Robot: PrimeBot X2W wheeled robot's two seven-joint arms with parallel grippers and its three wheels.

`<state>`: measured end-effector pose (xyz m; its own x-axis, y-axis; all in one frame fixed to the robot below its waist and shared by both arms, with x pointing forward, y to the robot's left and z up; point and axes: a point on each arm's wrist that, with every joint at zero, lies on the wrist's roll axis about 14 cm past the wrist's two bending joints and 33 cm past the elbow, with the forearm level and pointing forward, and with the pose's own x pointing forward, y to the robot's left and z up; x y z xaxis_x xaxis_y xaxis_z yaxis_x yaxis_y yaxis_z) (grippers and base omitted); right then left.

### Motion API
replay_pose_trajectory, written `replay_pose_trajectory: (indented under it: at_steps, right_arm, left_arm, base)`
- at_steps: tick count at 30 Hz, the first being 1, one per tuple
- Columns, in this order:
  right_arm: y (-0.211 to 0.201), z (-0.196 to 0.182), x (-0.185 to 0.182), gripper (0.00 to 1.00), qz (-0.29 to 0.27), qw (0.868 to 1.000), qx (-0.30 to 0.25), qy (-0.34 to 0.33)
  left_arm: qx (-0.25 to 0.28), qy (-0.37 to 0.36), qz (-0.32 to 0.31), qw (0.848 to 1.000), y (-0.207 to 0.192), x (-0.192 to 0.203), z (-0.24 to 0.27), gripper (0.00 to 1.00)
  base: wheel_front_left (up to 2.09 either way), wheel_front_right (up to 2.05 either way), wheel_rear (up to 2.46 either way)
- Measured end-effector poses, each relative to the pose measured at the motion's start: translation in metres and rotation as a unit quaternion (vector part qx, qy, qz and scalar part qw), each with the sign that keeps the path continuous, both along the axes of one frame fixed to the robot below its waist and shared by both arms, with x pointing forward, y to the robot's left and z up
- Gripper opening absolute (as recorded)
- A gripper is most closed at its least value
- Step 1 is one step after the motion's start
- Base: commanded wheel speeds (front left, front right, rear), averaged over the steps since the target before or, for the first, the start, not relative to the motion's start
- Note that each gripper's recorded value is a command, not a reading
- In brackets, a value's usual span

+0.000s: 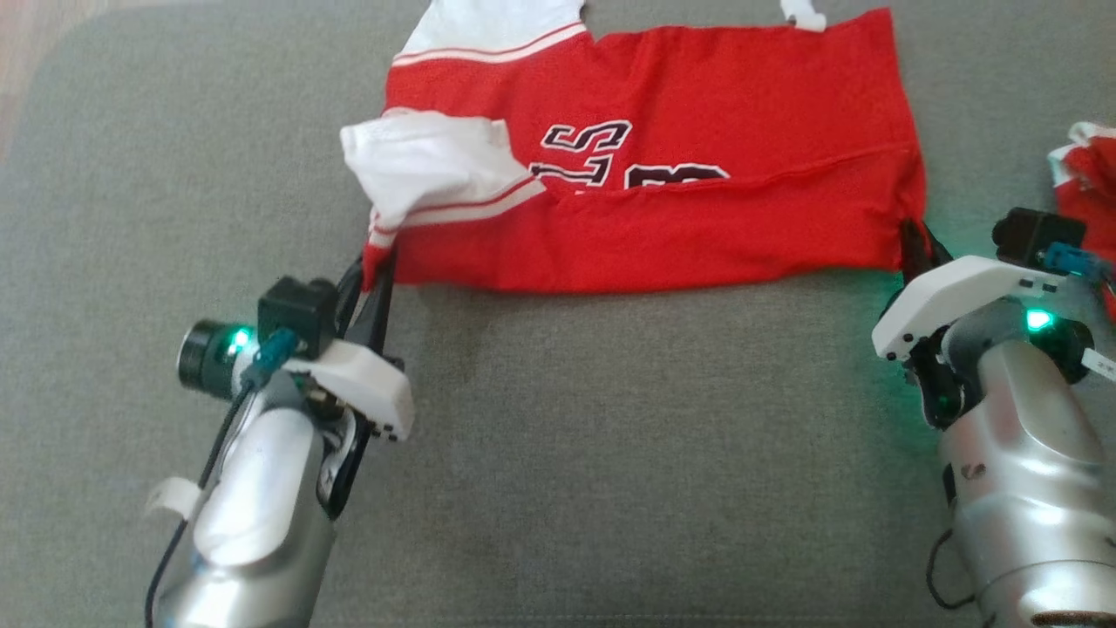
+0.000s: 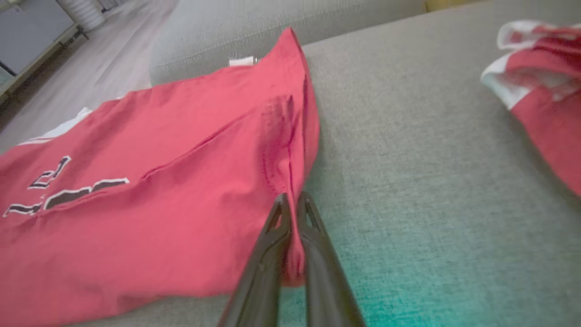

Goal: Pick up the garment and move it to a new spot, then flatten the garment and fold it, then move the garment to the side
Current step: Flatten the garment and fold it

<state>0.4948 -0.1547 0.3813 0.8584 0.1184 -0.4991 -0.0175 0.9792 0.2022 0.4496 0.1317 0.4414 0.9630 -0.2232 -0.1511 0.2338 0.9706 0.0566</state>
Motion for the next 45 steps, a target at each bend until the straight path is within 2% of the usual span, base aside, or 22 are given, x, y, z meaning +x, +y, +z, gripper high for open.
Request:
replay_pose_trajectory:
  at_steps: [5, 15, 24, 25, 26, 27, 30, 33, 38, 45]
  right_arm:
    - [-0.014, 0.017, -0.007, 0.00, -0.015, 0.999, 0.001, -0.030]
    - [-0.030, 0.028, -0.054, 0.00, -0.033, 0.998, 0.030, -0.040]
    - [-0.042, 0.010, -0.120, 0.00, -0.051, 0.997, 0.059, 0.001]
    - [-0.045, 0.007, -0.127, 0.12, -0.055, 0.997, 0.061, 0.006]
    - [-0.048, 0.005, -0.134, 0.66, -0.060, 0.996, 0.062, 0.010]
    - [-0.051, 0.004, -0.138, 1.00, -0.066, 0.996, 0.062, 0.010]
    - [-0.059, 0.006, -0.145, 1.00, -0.079, 0.995, 0.059, 0.006]
    - [-0.064, 0.021, -0.140, 1.00, -0.096, 0.993, 0.064, -0.027]
    - [-0.067, 0.050, -0.130, 1.00, -0.106, 0.988, 0.064, -0.093]
    - [-0.064, 0.065, -0.120, 1.00, -0.100, 0.985, 0.055, -0.129]
  left_arm:
    - [0.008, 0.019, -0.001, 1.000, 0.003, -0.014, -0.009, 0.00]
    - [-0.006, 0.028, -0.016, 0.999, -0.002, -0.047, -0.009, 0.00]
    - [-0.024, 0.074, -0.054, 0.995, -0.021, -0.088, -0.027, 0.00]
    - [-0.026, 0.081, -0.057, 0.995, -0.023, -0.091, -0.029, 0.00]
    - [-0.024, 0.086, -0.060, 0.994, -0.024, -0.094, -0.031, 0.00]
    - [-0.024, 0.092, -0.062, 0.994, -0.025, -0.095, -0.032, 0.00]
    - [-0.013, 0.108, -0.068, 0.992, -0.026, -0.098, -0.038, 1.00]
    - [-0.012, 0.096, -0.059, 0.994, -0.025, -0.095, -0.033, 1.00]
    - [-0.041, 0.032, -0.018, 0.998, -0.015, -0.076, -0.005, 1.00]
    - [-0.065, -0.012, -0.004, 0.998, -0.015, -0.054, 0.016, 1.00]
  base:
    - [0.00, 0.00, 0.00]
    - [0.00, 0.00, 0.00]
    - [0.00, 0.00, 0.00]
    - [0.00, 0.00, 0.00]
    - [0.00, 0.00, 0.00]
    - [0.00, 0.00, 0.00]
    - [0.00, 0.00, 0.00]
    - [0.00, 0.00, 0.00]
    - [0.00, 0.00, 0.00]
    - [0.00, 0.00, 0.00]
